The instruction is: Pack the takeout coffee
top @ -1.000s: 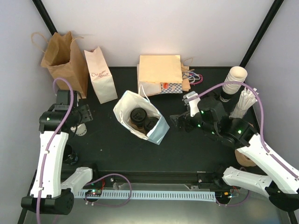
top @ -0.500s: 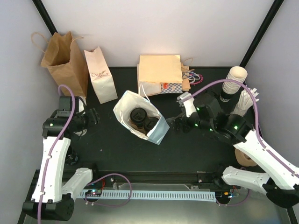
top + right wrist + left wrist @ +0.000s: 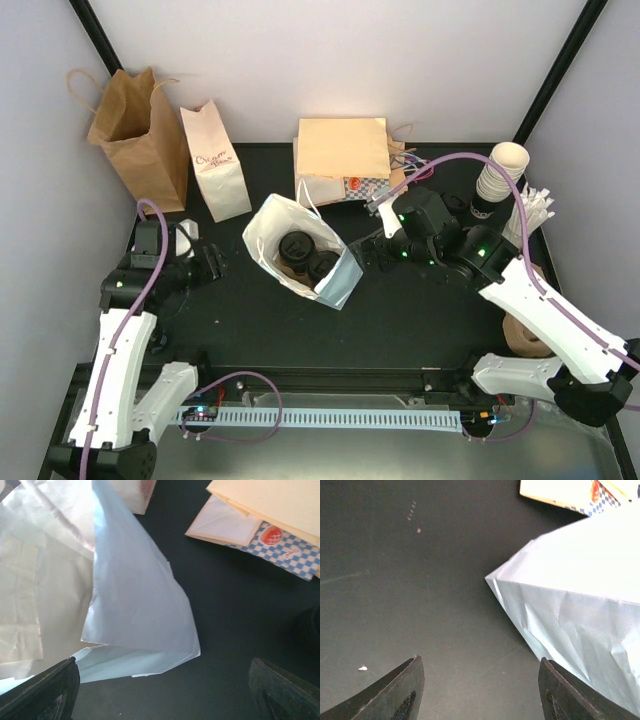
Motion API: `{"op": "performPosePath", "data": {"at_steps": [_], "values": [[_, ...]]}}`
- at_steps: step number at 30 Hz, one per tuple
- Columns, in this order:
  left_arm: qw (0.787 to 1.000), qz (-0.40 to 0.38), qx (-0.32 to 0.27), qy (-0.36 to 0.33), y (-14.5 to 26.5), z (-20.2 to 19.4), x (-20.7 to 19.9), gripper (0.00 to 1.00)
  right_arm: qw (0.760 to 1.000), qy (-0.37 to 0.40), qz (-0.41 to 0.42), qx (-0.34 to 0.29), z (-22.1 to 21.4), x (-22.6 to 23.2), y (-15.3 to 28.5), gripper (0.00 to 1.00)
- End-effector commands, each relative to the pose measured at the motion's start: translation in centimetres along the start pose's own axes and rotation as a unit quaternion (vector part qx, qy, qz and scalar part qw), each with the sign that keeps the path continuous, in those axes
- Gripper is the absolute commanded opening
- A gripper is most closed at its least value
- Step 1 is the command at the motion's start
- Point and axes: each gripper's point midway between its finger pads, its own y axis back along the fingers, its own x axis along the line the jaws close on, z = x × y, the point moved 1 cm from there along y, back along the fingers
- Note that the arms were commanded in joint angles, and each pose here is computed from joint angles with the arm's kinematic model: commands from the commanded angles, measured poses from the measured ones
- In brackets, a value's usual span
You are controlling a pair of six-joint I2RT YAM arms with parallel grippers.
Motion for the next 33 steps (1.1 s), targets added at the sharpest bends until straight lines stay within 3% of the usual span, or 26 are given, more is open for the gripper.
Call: {"op": "performPosePath", "data": {"at_steps": [1, 7, 17, 25, 30, 33], "values": [[0.998, -0.059, 0.000, -0.003, -0.8, 0.1, -2.1, 0.65, 0.997, -0.011, -0.065, -0.030, 1.3, -2.2, 2.0, 0.94], [0.994, -0.108, 0.009, -0.010, -2.4, -0.8, -3.7, 0.64, 0.992, -0.037, -0.123, -0.022, 0.6, -4.8, 2.4, 0.91], [0.992, -0.112, -0.015, -0.047, -3.3, 0.0, -4.1, 0.65, 0.958, -0.173, -0.226, -0.026, -1.7, -13.7, 5.2, 0.81], [0.989, -0.093, -0.034, -0.107, -3.0, 1.3, -4.2, 0.65, 0.872, -0.313, -0.373, -0.048, -5.3, -22.5, 11.2, 0.60], [0.985, -0.074, -0.052, -0.147, -2.9, 2.0, -3.9, 0.66, 0.814, -0.370, -0.439, -0.083, -5.5, -26.1, 13.7, 0.50], [0.982, -0.068, -0.055, -0.170, -3.0, 2.0, -3.7, 0.66, 0.788, -0.394, -0.464, -0.096, -5.2, -28.0, 14.7, 0.38]]}}
